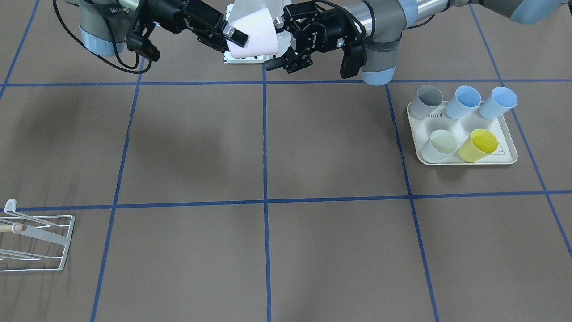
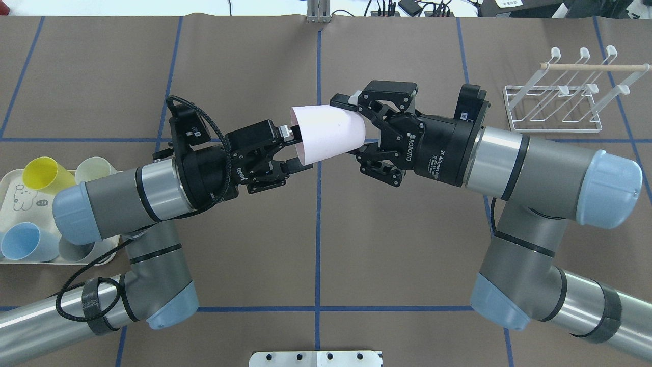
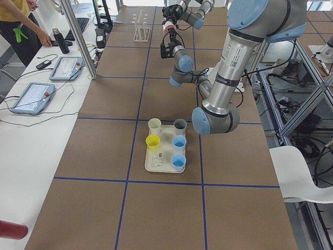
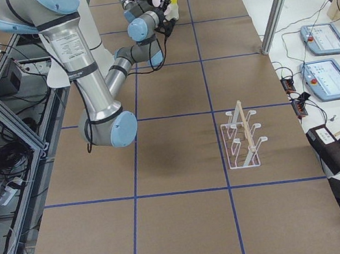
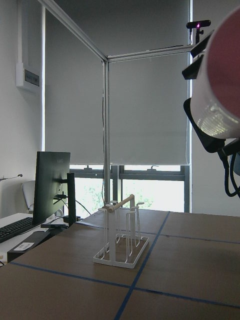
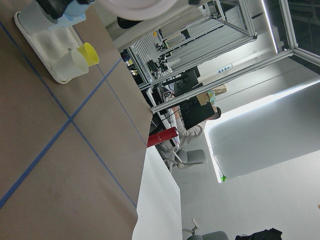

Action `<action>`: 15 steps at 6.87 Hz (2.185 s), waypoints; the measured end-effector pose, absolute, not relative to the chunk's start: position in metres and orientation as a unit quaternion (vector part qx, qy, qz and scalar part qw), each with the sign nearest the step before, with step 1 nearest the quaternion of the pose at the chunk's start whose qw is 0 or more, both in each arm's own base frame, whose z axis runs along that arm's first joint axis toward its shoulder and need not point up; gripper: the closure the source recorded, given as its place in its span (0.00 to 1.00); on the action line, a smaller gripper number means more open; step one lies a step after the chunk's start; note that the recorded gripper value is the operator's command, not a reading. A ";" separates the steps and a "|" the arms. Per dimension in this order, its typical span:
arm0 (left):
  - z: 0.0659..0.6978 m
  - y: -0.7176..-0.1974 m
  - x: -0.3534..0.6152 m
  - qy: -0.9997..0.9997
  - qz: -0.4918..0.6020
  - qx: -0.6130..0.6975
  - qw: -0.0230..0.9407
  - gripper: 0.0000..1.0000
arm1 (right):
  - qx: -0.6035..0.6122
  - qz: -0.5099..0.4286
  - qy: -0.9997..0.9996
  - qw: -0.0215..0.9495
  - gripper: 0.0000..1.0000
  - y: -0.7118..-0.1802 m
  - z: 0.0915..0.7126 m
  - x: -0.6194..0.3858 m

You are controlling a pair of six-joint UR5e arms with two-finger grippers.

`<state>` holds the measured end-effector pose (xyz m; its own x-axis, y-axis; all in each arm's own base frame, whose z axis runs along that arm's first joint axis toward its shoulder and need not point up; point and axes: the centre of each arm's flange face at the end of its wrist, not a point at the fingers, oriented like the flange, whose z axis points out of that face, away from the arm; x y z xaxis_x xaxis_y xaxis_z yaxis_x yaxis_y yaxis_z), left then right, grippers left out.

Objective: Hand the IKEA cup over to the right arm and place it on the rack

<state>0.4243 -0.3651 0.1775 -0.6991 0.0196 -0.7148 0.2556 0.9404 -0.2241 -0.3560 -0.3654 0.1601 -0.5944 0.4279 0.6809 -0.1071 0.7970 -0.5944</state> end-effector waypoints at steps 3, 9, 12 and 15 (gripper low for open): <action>0.182 -0.372 0.410 0.907 -0.157 0.087 0.382 0.01 | -0.077 0.311 -0.833 0.451 1.00 -0.376 0.170 -0.358; 0.243 -0.387 0.361 0.871 -0.164 0.168 0.432 0.01 | 0.056 0.306 -0.788 0.531 1.00 -0.408 0.244 -0.318; 0.251 -0.398 0.361 0.839 -0.157 0.223 0.471 0.01 | 0.184 0.285 -0.688 0.641 1.00 -0.444 0.283 -0.293; 0.252 -0.418 0.356 0.802 -0.158 0.268 0.510 0.01 | 0.274 0.250 -0.568 0.735 1.00 -0.467 0.340 -0.250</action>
